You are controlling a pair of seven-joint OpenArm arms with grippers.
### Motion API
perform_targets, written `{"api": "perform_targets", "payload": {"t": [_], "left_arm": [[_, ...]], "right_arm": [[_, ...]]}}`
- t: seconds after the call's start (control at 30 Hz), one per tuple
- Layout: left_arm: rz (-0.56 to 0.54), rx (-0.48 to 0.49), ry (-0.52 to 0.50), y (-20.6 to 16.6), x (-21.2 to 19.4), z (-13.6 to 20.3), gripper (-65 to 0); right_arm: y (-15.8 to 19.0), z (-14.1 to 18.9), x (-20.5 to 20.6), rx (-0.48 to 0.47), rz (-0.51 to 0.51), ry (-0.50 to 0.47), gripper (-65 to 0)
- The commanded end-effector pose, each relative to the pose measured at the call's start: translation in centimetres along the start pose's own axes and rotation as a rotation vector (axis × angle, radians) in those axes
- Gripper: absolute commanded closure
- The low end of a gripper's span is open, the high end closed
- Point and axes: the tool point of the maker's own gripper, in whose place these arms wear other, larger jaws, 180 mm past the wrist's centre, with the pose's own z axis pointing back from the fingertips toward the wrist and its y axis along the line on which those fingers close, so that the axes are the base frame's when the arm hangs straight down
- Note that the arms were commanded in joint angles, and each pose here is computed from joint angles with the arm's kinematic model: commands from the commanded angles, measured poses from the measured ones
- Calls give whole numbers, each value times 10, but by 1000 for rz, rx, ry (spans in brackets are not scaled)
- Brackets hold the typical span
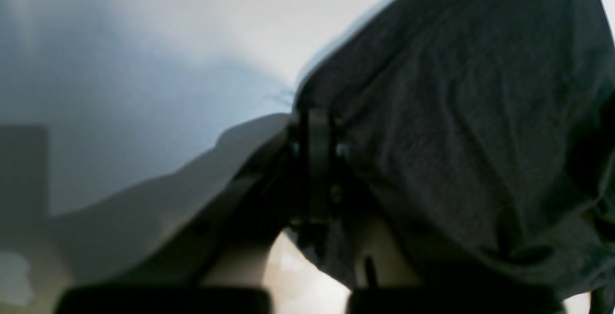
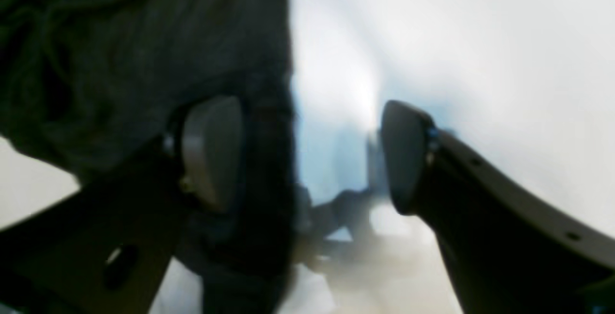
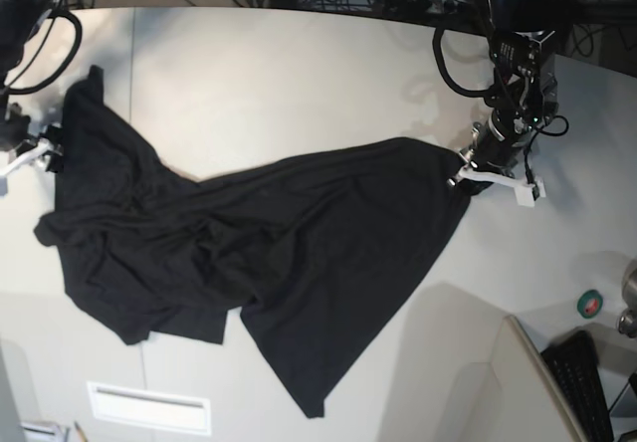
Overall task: Layout the t-shirt on the table in an organized manner, then fold the t-shirt properly
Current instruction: 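Regrasp the shirt edge with the right gripper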
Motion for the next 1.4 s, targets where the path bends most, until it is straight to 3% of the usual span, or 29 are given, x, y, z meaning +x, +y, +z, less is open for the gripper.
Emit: {"api": "perform_targets", "payload": {"t": [0.0,0.23,0.5,0.9,1.1,1.37], "left_arm": [[-13,24,37,7,-6,2,0],[-28,37,34,15,-1,5,0],[-30,40,33,16,-1,5,0],[-30,40,33,16,-1,5,0],[-39,41,34,18,-4,9,0],[-148,-35,-88,-10,29,48,0]], "right_arm": [[-8,7,22,-11,15,-60,-446],[7,-6,-6,87,28,4,-447],[16,-10,-37,114,55,59,-431],[19,-11,-50,122,63,87,0],[18,-6,-40,111,92,66,0],[31,39,-22,47,282,46,0]]}}
